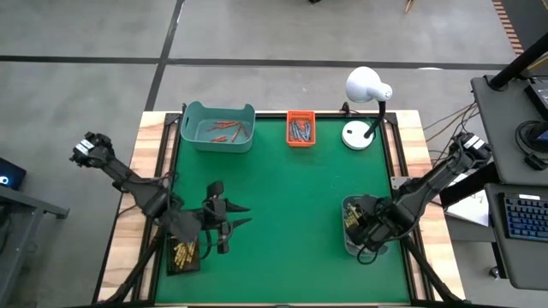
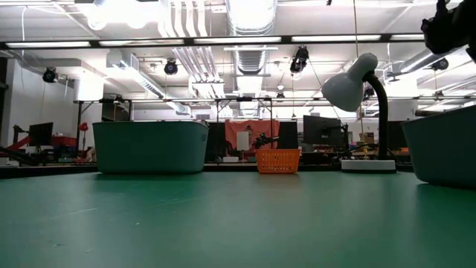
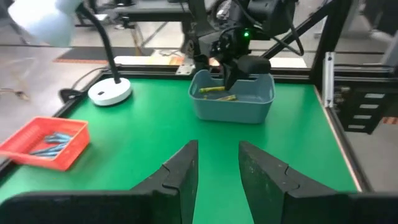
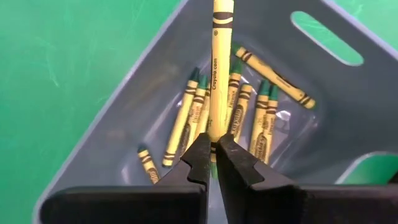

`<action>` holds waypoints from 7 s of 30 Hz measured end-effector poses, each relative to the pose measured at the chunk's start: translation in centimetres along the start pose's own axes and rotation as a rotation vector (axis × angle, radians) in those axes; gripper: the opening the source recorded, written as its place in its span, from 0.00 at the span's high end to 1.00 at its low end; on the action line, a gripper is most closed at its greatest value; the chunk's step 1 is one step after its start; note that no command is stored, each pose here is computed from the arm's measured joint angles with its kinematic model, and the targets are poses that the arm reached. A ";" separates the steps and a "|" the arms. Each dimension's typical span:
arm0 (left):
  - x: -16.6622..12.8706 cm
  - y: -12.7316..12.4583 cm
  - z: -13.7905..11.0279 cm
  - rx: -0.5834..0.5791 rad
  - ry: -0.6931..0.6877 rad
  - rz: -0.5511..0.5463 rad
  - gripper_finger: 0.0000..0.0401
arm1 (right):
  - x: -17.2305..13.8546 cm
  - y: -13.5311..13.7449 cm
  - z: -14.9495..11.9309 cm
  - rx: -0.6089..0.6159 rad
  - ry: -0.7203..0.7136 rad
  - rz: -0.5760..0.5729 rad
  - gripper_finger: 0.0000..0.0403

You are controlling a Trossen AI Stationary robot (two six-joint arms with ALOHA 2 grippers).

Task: Sort crayons
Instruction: Put the green crayon into the blue bin, then return to Home Position

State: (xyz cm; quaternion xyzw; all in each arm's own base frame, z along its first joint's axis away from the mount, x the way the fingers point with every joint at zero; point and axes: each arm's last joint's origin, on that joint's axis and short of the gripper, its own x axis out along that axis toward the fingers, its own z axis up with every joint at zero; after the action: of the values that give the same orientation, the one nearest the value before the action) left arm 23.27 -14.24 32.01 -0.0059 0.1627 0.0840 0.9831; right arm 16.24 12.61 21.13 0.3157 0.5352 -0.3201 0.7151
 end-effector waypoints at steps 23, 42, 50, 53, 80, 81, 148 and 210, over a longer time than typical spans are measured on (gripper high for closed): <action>-3.8 -2.2 -2.8 0.172 0.068 0.044 0.76 | -1.0 1.0 0.2 -0.038 -0.012 0.073 0.77; -0.9 8.4 -5.4 0.189 -0.099 -0.122 0.89 | -1.7 4.9 12.1 -0.799 -0.627 0.424 0.92; -2.0 13.6 -9.0 0.093 -0.117 -0.085 0.93 | -2.2 1.0 13.9 -0.909 -0.728 0.541 0.93; -3.0 14.3 -10.1 0.082 -0.151 -0.102 0.95 | -2.5 -1.1 13.3 -0.882 -0.766 0.542 0.93; -5.8 15.2 -17.6 -0.109 -0.399 -0.259 1.00 | 1.0 -13.0 5.0 -0.684 -1.238 0.885 0.93; -5.7 15.2 -17.7 -0.118 -0.378 -0.259 1.00 | 0.9 -12.9 5.1 -0.680 -1.252 0.880 0.93; -4.5 15.8 -18.4 -0.133 -0.253 0.039 1.00 | 4.4 -12.9 5.4 -0.741 -1.275 0.515 0.93; -4.5 15.8 -18.4 -0.134 -0.253 0.039 1.00 | 4.4 -12.9 5.4 -0.741 -1.275 0.515 0.93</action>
State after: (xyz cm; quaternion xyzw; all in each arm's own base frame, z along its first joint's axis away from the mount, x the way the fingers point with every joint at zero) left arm 10.56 -0.13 16.30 -0.0575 0.0316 0.1136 0.9914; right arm 9.97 0.09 16.72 -0.0744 0.0030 -0.0640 0.9952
